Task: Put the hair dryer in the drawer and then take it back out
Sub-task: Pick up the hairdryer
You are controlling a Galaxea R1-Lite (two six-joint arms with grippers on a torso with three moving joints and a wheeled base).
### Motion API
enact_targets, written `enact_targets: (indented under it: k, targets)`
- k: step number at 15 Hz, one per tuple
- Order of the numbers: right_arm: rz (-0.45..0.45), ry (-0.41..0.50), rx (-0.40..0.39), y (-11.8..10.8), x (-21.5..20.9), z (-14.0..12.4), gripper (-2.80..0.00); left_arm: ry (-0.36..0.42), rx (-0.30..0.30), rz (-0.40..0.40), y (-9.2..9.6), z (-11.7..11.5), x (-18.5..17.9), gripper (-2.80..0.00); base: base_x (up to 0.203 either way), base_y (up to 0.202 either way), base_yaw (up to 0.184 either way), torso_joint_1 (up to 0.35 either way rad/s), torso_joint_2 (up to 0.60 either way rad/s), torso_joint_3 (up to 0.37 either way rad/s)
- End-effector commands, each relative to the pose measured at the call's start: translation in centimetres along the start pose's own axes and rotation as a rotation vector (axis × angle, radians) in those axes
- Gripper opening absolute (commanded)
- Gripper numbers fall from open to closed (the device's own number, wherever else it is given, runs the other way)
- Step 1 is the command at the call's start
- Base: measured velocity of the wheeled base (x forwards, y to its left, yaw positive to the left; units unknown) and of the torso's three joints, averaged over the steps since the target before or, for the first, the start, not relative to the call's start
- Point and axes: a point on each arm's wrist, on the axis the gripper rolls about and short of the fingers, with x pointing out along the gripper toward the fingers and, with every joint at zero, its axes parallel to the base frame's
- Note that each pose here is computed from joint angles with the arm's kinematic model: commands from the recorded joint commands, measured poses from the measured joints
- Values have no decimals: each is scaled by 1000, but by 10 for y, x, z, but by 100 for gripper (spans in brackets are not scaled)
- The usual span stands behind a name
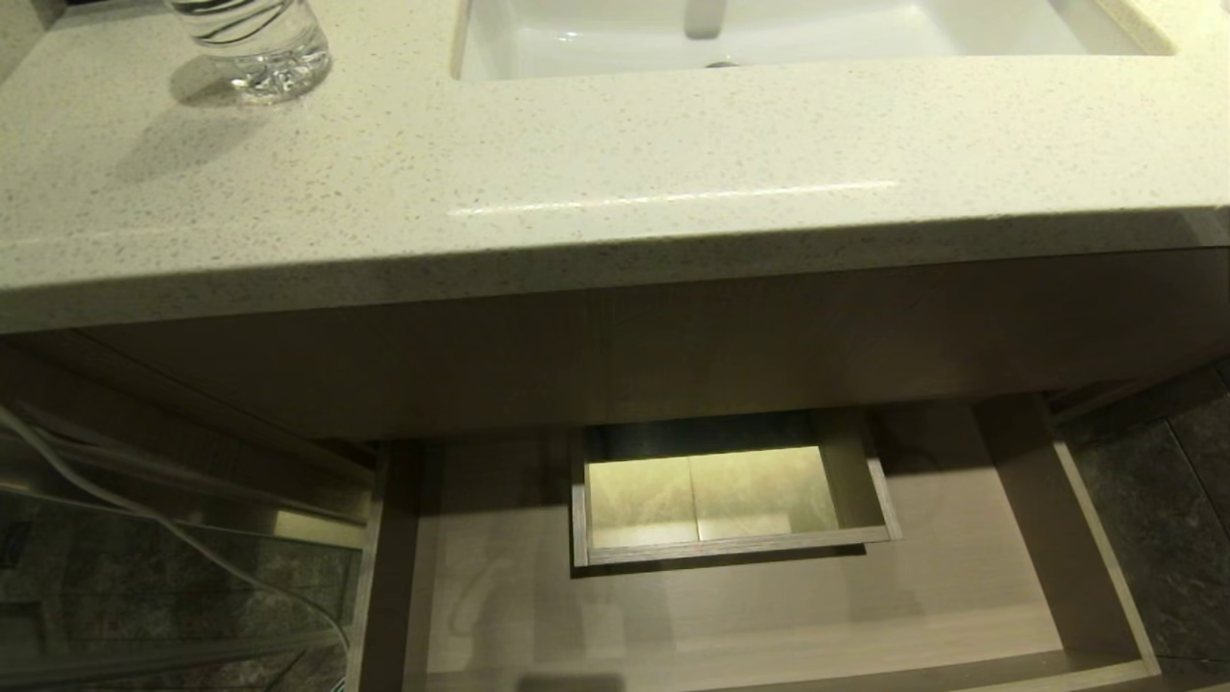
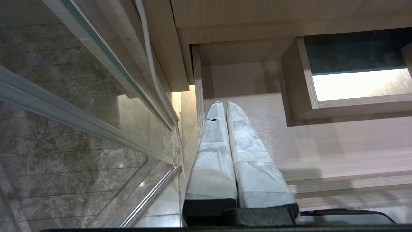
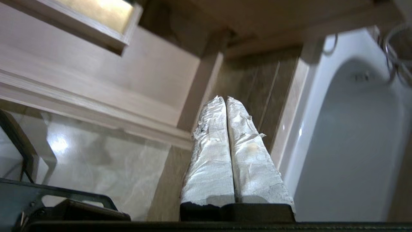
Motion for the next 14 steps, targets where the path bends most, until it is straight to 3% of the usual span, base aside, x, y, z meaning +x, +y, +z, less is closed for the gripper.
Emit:
enact_targets:
  k: [1, 9, 11, 14]
  targets:
    - [-27, 30, 0, 1, 5, -2, -280, 0, 0, 1, 0, 0, 0, -280, 0, 0, 0, 0, 0, 0]
    - [-67, -20, 181, 10, 35, -11, -280, 0, 0, 0, 0, 0, 0, -280, 0, 0, 0, 0, 0, 0]
    - [-89, -56, 192, 13, 43, -13, -280, 0, 0, 1, 0, 0, 0, -280, 0, 0, 0, 0, 0, 0]
    - [-70, -25, 201, 19, 50, -20, -280, 0, 0, 0, 0, 0, 0, -280, 0, 0, 0, 0, 0, 0]
